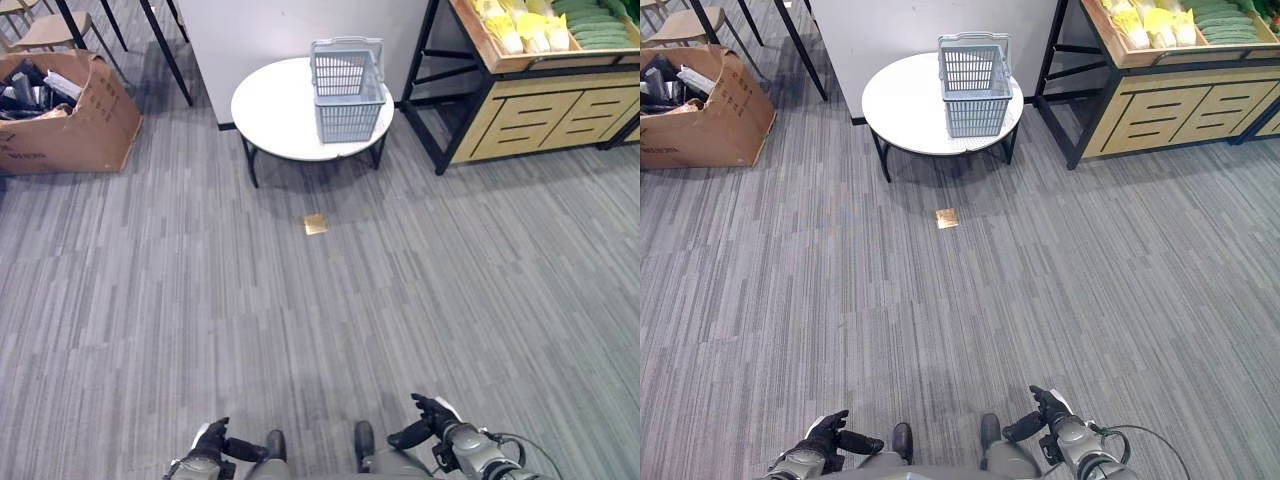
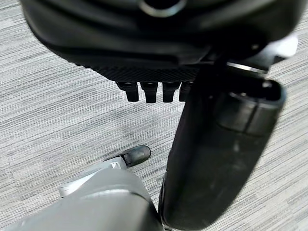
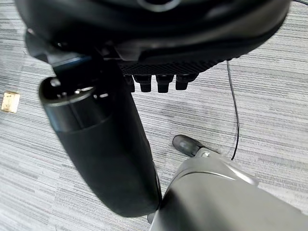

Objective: Get the vegetables into the basket

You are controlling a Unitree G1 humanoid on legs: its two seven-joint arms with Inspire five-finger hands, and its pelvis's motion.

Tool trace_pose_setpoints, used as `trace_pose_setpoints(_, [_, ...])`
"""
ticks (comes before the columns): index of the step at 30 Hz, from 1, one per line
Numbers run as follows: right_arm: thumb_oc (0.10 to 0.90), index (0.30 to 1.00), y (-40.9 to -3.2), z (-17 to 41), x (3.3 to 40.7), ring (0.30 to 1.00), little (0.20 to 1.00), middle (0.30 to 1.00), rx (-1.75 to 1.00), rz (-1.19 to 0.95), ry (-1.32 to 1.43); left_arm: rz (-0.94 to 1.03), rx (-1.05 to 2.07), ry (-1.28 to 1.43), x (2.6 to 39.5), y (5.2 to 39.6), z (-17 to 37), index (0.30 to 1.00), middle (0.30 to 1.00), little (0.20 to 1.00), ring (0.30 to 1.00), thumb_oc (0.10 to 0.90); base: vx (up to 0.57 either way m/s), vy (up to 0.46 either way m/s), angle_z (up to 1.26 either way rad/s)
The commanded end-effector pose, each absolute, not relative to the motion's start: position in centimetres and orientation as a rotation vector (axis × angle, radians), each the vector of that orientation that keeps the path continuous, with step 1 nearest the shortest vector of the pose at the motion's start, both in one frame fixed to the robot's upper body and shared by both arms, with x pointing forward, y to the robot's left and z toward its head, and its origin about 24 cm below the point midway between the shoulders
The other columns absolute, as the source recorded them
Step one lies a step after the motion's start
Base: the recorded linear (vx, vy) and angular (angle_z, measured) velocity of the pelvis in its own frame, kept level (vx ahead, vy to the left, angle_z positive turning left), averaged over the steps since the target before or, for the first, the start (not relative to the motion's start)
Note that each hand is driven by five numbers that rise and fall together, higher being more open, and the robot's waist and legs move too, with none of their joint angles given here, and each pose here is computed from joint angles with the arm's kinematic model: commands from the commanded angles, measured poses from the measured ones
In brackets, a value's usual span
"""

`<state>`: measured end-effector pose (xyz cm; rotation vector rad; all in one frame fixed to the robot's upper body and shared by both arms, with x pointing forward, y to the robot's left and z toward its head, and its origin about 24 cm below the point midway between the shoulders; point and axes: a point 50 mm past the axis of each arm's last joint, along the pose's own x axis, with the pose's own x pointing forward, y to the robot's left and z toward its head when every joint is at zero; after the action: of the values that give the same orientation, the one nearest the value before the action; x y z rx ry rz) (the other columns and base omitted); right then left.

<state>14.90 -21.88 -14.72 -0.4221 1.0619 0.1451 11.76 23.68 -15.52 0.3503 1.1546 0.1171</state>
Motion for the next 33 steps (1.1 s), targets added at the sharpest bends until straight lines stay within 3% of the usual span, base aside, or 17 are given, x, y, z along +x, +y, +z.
trace_pose_setpoints(1, [0.9,1.0,-23.6,-14.5,14.5,1.0,1.0,1.0,-0.5,0.14,1.073,0.142,0.42,1.197,11.0,25.4,-15.3,1.0,1.0,1.0,1.0,0.9,0.08,-0.089,0.28])
trace_pose_setpoints(14, [0.9,1.0,-24.9,-14.3,14.0,1.0,1.0,1.0,-0.525,0.111,1.091,0.12,0.386,1.233,9.4,24.5,-16.0,1.0,1.0,1.0,1.0,0.9,0.2,0.068,-0.07])
trace_pose_setpoints(17, [0.9,1.0,-24.2,-15.1,12.3,1.0,1.0,1.0,-0.508,0.147,1.145,0.121,0.389,1.278,7.9,24.9,-16.2,1.0,1.0,1.0,1.0,0.9,0.29,0.272,-0.77])
trace_pose_setpoints(25, [0.9,1.0,-22.6,-15.6,12.0,1.0,1.0,1.0,-0.494,0.203,1.146,0.143,0.423,1.271,8.2,26.2,-15.7,1.0,1.0,1.0,1.0,0.9,0.16,0.27,-0.35])
trace_pose_setpoints(28, [0.9,1.0,-22.0,-15.4,12.7,1.0,1.0,1.0,-0.499,0.221,1.12,0.134,0.45,1.227,9.6,26.8,-15.2,1.0,1.0,1.0,1.0,0.9,0.15,0.412,0.0])
trace_pose_setpoints(29, [0.9,1.0,-22.4,-15.2,13.1,1.0,1.0,1.0,-0.517,0.25,1.128,0.211,0.538,1.193,13.8,31.0,-12.4,1.0,1.0,1.0,1.0,0.9,0.14,0.223,-0.19])
trace_pose_setpoints(31, [0.9,1.0,-21.7,-15.4,12.8,1.0,1.0,1.0,-0.503,0.225,1.107,0.154,0.457,1.214,10.2,27.0,-15.0,1.0,1.0,1.0,1.0,0.9,0.19,0.248,-0.35])
trace_pose_setpoints(33, [0.9,1.0,-21.8,-15.4,12.8,1.0,1.0,1.0,-0.499,0.223,1.107,0.141,0.453,1.215,9.7,26.6,-15.3,1.0,1.0,1.0,1.0,0.9,0.11,0.079,-0.17])
